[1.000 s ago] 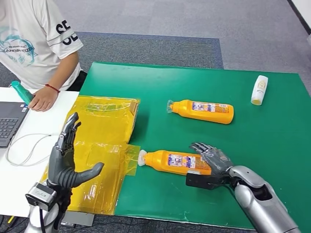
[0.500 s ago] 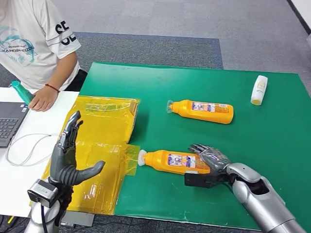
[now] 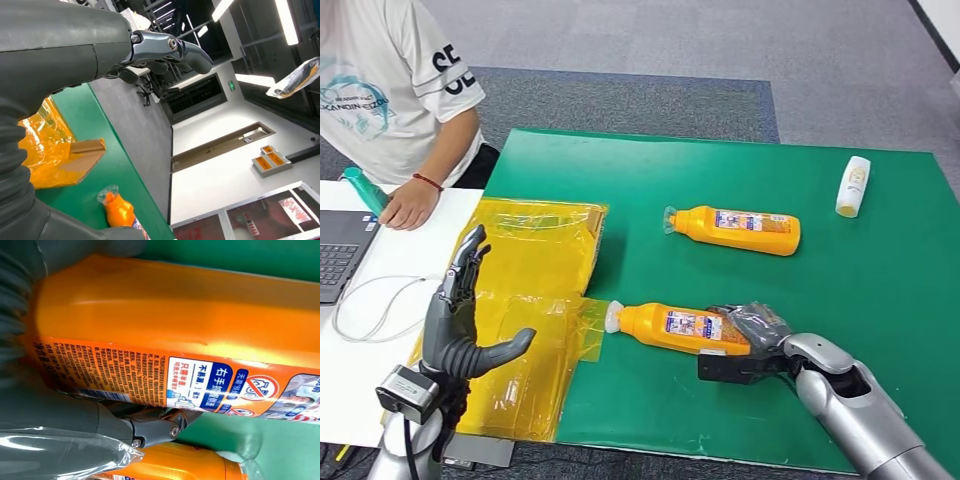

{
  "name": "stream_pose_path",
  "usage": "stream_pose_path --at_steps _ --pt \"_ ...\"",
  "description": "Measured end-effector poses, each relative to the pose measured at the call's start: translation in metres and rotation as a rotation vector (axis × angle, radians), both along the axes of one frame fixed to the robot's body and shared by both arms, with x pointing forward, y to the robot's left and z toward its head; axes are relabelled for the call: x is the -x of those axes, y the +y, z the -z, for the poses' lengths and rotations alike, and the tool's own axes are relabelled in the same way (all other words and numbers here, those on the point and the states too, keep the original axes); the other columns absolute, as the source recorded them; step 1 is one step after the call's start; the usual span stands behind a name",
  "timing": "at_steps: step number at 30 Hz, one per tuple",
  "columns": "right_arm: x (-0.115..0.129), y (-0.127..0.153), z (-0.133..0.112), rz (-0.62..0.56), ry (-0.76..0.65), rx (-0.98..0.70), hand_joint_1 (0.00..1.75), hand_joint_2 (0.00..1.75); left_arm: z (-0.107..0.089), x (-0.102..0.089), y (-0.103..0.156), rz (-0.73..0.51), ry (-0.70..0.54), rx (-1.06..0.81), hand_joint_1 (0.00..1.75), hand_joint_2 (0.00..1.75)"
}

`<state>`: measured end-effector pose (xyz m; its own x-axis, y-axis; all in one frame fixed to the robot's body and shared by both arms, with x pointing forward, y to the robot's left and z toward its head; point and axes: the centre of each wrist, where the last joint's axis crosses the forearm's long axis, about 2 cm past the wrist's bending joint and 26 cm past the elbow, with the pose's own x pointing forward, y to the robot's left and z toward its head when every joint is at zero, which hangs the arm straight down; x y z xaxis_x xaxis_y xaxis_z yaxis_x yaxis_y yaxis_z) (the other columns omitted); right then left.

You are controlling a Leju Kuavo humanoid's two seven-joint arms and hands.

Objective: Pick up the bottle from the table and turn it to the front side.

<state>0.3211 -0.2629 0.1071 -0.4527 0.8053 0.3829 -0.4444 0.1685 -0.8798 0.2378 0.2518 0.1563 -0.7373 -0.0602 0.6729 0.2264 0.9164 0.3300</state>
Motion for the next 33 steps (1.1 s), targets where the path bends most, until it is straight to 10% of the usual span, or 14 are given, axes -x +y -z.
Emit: stream_pose_path --at_steps 7,23,33 --pt "0.005 -0.002 0.005 0.014 0.020 -0.123 1.75 1.75 0.000 0.000 0.001 -0.002 -0.001 -0.004 0.00 1.75" --pt "0.046 -0.012 0.014 0.106 0.182 -0.990 1.75 1.75 0.008 0.007 0.002 0.006 0.050 0.013 0.00 1.75" --pt "0.033 0.003 -0.003 0.032 0.153 -1.084 1.75 1.75 0.032 -0.024 0.005 0.570 0.247 0.193 0.00 1.75"
